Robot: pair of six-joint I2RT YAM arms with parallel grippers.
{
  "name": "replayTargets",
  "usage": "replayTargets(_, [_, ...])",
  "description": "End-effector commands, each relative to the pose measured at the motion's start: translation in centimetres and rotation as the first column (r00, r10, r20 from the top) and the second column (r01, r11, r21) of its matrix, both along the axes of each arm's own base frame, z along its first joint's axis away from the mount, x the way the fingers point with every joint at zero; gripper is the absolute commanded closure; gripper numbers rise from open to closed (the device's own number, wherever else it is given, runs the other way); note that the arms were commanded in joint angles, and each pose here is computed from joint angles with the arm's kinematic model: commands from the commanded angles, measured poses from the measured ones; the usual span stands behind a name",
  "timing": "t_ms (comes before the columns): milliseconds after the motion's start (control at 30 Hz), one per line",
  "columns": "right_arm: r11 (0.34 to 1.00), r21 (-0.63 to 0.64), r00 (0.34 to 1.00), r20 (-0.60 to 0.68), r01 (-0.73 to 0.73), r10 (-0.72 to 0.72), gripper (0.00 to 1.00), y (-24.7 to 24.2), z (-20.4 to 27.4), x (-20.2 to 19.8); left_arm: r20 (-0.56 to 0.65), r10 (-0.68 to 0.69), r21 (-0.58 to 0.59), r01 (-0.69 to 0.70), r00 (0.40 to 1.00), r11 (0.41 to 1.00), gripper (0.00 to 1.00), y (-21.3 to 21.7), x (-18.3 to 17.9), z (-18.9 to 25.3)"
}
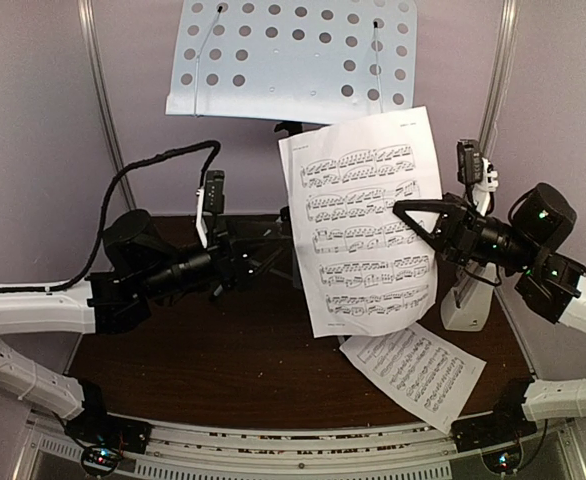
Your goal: Set up the instrument practice props
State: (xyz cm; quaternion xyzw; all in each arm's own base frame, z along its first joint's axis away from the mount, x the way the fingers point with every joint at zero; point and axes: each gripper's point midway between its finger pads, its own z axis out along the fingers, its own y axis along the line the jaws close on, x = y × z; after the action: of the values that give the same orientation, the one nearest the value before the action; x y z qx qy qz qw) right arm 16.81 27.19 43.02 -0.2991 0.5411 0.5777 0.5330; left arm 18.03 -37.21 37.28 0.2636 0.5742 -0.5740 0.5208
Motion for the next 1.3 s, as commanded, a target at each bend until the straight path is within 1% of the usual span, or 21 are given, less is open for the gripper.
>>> replayTargets(0, [0.998, 0.051, 0.999, 0.028, -0.046, 0.045, 0.97, -0.2, 1.5, -1.0, 0.026, -0.026, 0.001, 0.026, 0.999, 1.0, 0.18, -0.4, -0.2, 0.8])
replayTargets(167, [0.994, 0.076, 0.997, 0.007, -0.084, 0.083, 0.96, 0.3, 1.4, -1.0, 0.116, -0.116, -0.07, 0.124, 0.987, 0.99, 0.25, -1.0, -1.7, 4.1])
replayTargets(267, [0.993, 0.079, 0.996, 0.002, -0.091, 0.091, 0.96, 0.5, 1.2, -1.0, 0.147, -0.144, -0.091, 0.159, 0.979, 0.983, 0.33, -1.4, -2.1, 5.4])
replayTargets(300, [0.993, 0.077, 0.996, 0.0, -0.088, 0.088, 0.96, 0.6, 1.0, -0.8, 0.154, -0.148, -0.103, 0.165, 0.977, 0.981, 0.37, -1.4, -2.2, 5.8])
replayTargets(367, [0.995, 0.064, 0.997, -0.002, -0.077, 0.077, 0.95, 0.7, 0.6, -0.5, 0.163, -0.146, -0.116, 0.166, 0.976, 0.979, 0.51, -1.4, -2.2, 6.2])
replayTargets(433, [0.997, 0.046, 0.998, -0.002, -0.063, 0.063, 0.92, 0.7, 0.3, -0.4, 0.176, -0.13, -0.097, 0.149, 0.976, 0.984, 0.71, -1.4, -2.1, 6.4])
replayTargets(500, [0.999, 0.009, 0.999, 0.0, -0.036, 0.036, 0.83, 0.7, -0.3, -0.1, 0.178, -0.087, -0.052, 0.098, 0.98, 0.994, 0.92, -1.2, -1.5, 6.2])
replayTargets(533, [1.0, -0.019, 1.0, 0.002, -0.02, 0.02, 0.76, 0.6, -0.6, 0.0, 0.177, -0.056, -0.025, 0.062, 0.983, 0.998, 1.0, -1.0, -1.1, 6.0])
replayTargets(600, [0.997, -0.077, 1.0, 0.003, 0.007, -0.007, 0.59, 0.5, -1.3, 0.2, 0.166, 0.009, 0.055, -0.018, 0.986, 0.998, 1.0, -0.4, 0.0, 5.2])
replayTargets(633, [0.994, -0.107, 1.0, 0.006, 0.022, -0.021, 0.54, 0.4, -1.6, 0.3, 0.173, 0.037, 0.085, -0.052, 0.984, 0.995, 1.0, 0.0, 0.3, 5.2])
replayTargets(700, [0.984, -0.175, 0.999, 0.005, 0.044, -0.044, 0.49, 0.2, -2.6, 0.5, 0.196, 0.065, 0.149, -0.095, 0.978, 0.984, 1.0, 0.6, 0.7, 5.0])
replayTargets(767, [0.972, -0.23, 0.998, 0.0, 0.058, -0.06, 0.49, 0.1, -3.5, 0.6, 0.209, 0.082, 0.197, -0.124, 0.974, 0.972, 1.0, 1.2, 1.1, 4.8])
replayTargets(833, [0.964, -0.258, 0.998, -0.007, 0.064, -0.068, 0.52, -0.1, -4.3, 0.6, 0.205, 0.089, 0.221, -0.134, 0.975, 0.966, 1.0, 1.5, 1.3, 4.8])
replayTargets(933, [0.961, -0.269, 0.997, -0.016, 0.071, -0.078, 0.59, -0.2, -4.8, 0.7, 0.204, 0.1, 0.232, -0.147, 0.974, 0.962, 1.0, 1.8, 1.5, 5.1])
replayTargets(1033, [0.956, -0.282, 0.995, -0.027, 0.084, -0.096, 0.64, -0.2, -5.4, 1.1, 0.207, 0.11, 0.234, -0.159, 0.972, 0.959, 1.0, 2.0, 1.7, 5.5])
replayTargets(1167, [0.955, -0.281, 0.994, -0.026, 0.093, -0.104, 0.72, -0.3, -5.3, 1.2, 0.219, 0.115, 0.226, -0.165, 0.969, 0.96, 1.0, 2.1, 1.7, 6.2])
replayTargets(1200, [0.956, -0.277, 0.994, -0.026, 0.095, -0.107, 0.72, -0.3, -5.1, 1.3, 0.222, 0.102, 0.225, -0.153, 0.97, 0.962, 1.0, 2.0, 1.5, 6.3])
replayTargets(1267, [0.958, -0.272, 0.994, -0.03, 0.092, -0.103, 0.67, -0.1, -4.7, 1.4, 0.231, 0.081, 0.223, -0.134, 0.97, 0.966, 1.0, 1.8, 1.2, 6.6])
